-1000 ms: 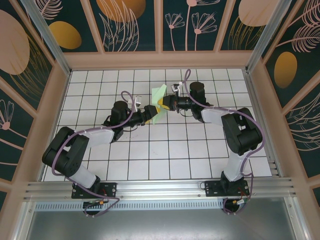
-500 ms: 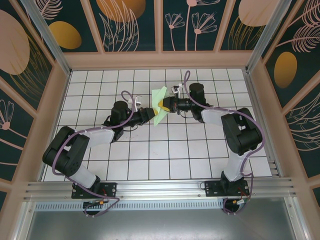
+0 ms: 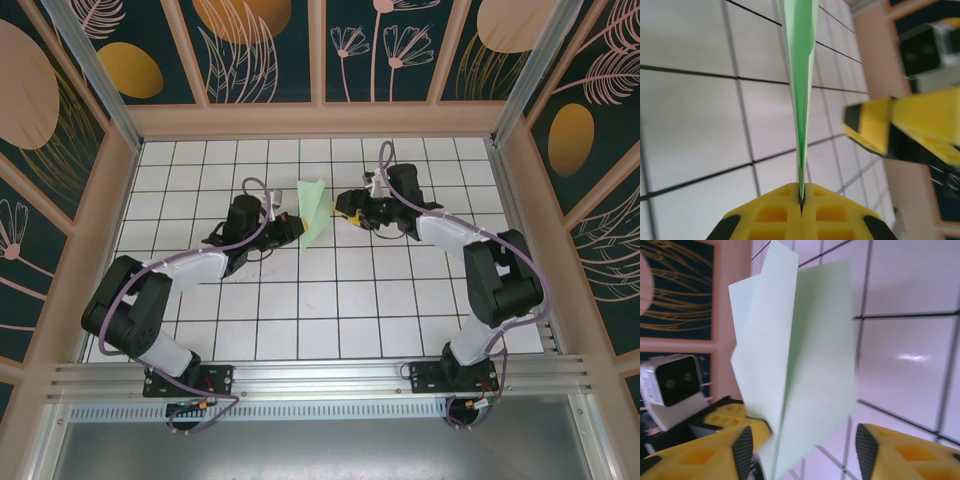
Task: Fold a paper plane with a square sheet of paper (pick it up from the middle)
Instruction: Turn over the paper at the center of the table, then move the paper to the center of the table, then fold the wing for the fifth time at the center of the table.
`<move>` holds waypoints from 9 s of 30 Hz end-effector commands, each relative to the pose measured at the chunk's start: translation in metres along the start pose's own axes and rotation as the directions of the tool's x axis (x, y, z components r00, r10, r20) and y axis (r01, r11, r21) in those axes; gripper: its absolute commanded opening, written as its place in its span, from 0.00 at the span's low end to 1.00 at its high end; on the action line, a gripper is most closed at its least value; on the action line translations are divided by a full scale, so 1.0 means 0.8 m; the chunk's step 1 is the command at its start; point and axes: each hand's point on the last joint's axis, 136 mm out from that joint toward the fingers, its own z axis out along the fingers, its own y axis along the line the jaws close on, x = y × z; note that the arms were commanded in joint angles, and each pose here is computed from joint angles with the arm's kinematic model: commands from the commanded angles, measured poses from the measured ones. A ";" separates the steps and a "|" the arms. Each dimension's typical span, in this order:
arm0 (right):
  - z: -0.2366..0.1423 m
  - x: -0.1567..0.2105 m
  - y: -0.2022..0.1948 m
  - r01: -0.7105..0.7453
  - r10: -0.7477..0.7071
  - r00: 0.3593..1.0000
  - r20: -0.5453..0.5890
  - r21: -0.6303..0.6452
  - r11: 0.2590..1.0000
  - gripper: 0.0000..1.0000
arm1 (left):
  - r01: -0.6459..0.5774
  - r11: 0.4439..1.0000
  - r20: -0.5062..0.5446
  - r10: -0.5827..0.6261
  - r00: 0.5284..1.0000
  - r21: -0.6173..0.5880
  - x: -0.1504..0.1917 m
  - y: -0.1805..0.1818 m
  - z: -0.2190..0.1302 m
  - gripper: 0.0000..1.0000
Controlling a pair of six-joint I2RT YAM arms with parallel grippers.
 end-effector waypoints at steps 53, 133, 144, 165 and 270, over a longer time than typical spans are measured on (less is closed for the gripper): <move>0.216 0.105 0.033 0.068 -0.050 0.995 -0.081 0.240 0.968 0.30 | 0.221 0.775 0.277 -0.062 0.959 -0.593 -0.070 0.172 -0.136 0.99; 0.105 0.089 -0.036 0.116 -0.106 0.993 -0.047 0.318 0.941 0.18 | 0.244 0.955 0.067 -0.236 0.970 -0.170 -0.025 0.120 -0.072 0.96; 0.115 0.079 -0.081 0.071 -0.062 0.997 -0.034 0.364 0.929 0.18 | 0.265 0.954 0.026 -0.264 0.964 -0.138 -0.011 0.109 -0.060 0.95; 0.096 0.118 -0.143 -0.153 0.175 0.983 -0.057 0.274 0.949 0.19 | 0.362 0.921 -0.092 -0.377 0.922 -0.148 0.037 0.077 0.002 0.80; 0.108 0.116 -0.047 0.857 -0.958 0.288 0.008 0.445 0.261 0.04 | 0.354 0.924 -0.012 -0.360 0.933 -0.143 -0.012 0.056 0.015 0.57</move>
